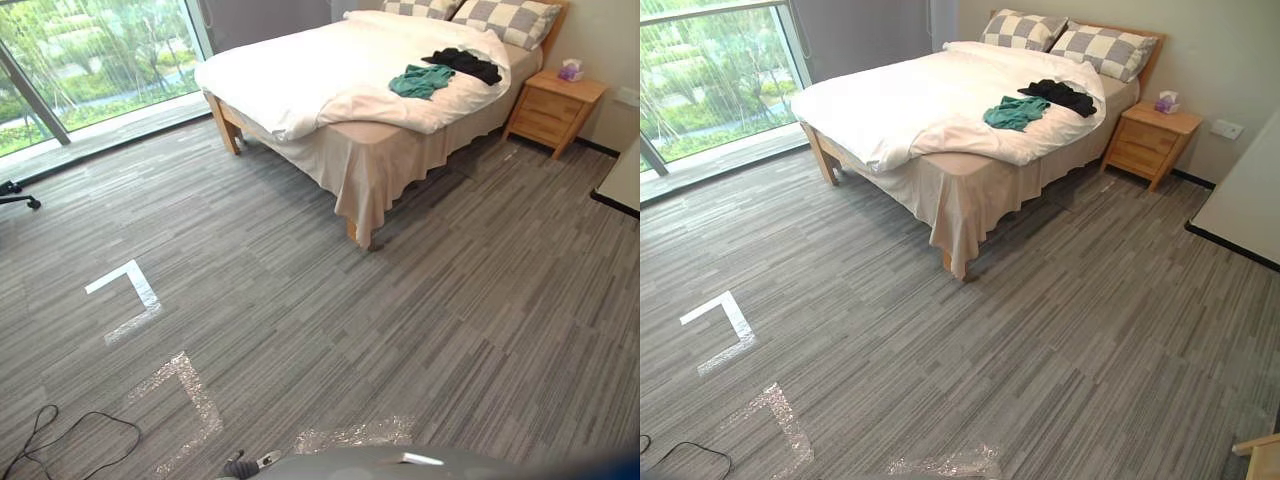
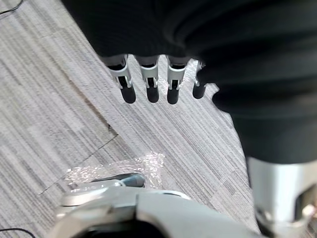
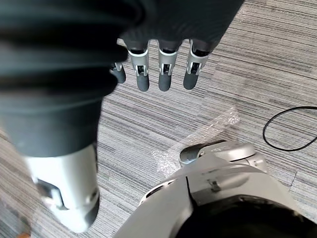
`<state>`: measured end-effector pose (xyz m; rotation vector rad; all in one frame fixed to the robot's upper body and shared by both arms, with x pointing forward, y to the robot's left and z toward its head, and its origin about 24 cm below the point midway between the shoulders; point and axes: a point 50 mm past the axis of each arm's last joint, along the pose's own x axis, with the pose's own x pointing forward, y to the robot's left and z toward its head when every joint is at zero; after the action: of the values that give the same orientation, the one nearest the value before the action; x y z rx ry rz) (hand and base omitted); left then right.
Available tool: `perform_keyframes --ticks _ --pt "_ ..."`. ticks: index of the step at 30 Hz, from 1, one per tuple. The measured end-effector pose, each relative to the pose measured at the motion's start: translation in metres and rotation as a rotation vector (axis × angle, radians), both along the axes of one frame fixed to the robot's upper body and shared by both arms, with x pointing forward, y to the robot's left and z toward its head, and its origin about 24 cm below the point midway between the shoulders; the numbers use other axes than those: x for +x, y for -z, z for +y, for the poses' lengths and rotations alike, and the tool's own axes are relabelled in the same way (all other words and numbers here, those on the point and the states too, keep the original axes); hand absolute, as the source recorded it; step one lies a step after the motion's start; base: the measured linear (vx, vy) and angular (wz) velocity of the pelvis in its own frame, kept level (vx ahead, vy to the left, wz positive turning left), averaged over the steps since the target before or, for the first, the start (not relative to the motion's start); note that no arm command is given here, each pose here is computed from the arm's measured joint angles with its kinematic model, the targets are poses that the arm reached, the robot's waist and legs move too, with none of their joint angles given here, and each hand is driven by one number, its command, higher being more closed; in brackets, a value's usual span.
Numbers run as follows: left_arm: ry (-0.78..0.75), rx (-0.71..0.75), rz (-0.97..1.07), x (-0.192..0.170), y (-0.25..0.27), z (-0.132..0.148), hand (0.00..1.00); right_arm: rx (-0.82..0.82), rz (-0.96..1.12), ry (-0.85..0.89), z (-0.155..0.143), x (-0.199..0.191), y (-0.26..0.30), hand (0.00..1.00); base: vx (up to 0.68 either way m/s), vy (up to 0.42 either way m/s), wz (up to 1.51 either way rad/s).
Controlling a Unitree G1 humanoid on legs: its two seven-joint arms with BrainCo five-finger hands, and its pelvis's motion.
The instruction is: Tidy the bed and pick cloth on bed and put in laundry
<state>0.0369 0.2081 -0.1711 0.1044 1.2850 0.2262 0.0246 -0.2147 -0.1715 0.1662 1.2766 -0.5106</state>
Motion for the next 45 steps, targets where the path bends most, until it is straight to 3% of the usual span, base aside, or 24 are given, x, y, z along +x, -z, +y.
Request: perform_keyframes --ticks 23,32,38,41,45 --pt "0.063 0.025 -0.014 0.009 -0.002 0.005 0.00 0.016 -0.041 -0.002 0.005 0.016 0.000 0.00 0.00 -0.009 0.00" --pt "0.095 0.046 -0.062 0.032 -0.006 0.012 0.00 0.025 -0.082 0.053 0.007 0.030 -0.001 0.00 0.01 -0.005 -0.30" --pt "0.116 0.013 -0.138 0.063 -0.009 -0.004 0.00 -0.008 -0.126 0.082 -0.005 0.047 -0.006 0.00 0.07 -0.042 -0.36" --pt "0.111 0.012 -0.136 0.062 -0.009 -0.004 0.00 -0.010 -0.138 0.092 -0.006 0.051 -0.007 0.00 0.12 0.001 -0.50" --pt "0.097 0.031 -0.156 0.069 -0.012 0.004 0.00 -0.003 -0.092 0.100 -0.002 0.032 -0.003 0.00 0.38 -0.260 -0.15"
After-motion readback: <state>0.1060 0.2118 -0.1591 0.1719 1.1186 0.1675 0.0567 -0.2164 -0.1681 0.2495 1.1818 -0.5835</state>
